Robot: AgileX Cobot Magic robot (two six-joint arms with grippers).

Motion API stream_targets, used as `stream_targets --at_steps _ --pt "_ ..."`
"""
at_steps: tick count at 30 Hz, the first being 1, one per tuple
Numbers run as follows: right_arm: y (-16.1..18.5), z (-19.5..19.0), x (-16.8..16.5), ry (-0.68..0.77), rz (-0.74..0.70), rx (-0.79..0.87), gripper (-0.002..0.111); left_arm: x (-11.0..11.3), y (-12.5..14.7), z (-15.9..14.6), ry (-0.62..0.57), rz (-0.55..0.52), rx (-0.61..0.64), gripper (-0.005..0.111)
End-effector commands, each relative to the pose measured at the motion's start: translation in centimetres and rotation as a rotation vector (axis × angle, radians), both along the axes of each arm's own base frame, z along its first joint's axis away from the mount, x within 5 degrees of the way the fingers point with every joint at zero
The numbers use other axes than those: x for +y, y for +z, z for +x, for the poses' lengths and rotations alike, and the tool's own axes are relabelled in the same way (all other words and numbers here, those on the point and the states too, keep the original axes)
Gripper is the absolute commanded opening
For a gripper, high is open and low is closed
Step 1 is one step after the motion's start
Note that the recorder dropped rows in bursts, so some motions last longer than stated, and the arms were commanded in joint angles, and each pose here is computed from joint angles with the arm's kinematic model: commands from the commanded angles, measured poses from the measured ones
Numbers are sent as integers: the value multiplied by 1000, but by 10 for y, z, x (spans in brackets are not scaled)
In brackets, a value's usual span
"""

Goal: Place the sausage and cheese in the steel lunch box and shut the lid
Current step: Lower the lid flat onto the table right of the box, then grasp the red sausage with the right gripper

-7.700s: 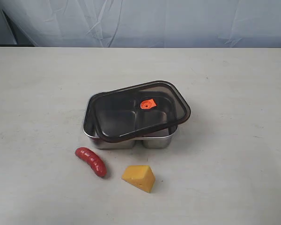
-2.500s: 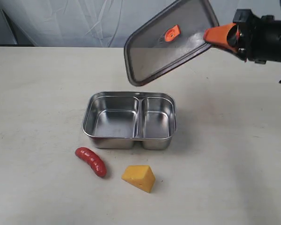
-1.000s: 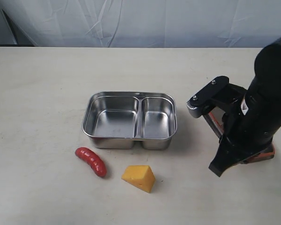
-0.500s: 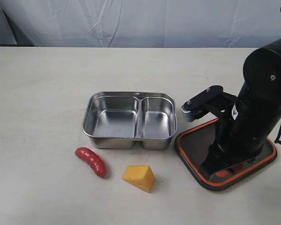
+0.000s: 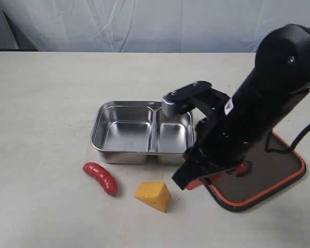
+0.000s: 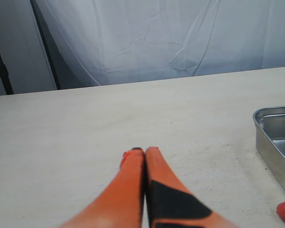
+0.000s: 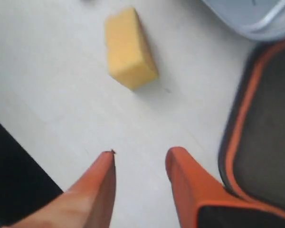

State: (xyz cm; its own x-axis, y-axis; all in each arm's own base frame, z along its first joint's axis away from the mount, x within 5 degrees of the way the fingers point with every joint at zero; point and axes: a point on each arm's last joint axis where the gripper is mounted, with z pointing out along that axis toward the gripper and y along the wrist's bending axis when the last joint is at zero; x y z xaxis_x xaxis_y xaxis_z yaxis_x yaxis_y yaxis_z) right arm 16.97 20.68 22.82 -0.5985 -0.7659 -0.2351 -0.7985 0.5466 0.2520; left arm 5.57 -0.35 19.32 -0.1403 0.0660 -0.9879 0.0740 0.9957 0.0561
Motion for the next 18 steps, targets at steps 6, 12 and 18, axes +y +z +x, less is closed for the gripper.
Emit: stream_targets --at_steps 6,12,18 --pt "24 -7 77 132 213 -219 61 0 0 0 0 1 -8 0" --pt "-28 0 130 125 133 -125 61 0 0 0 0 1 -8 0" --pt "-66 5 157 -18 60 -44 54 0 0 0 0 1 -8 0"
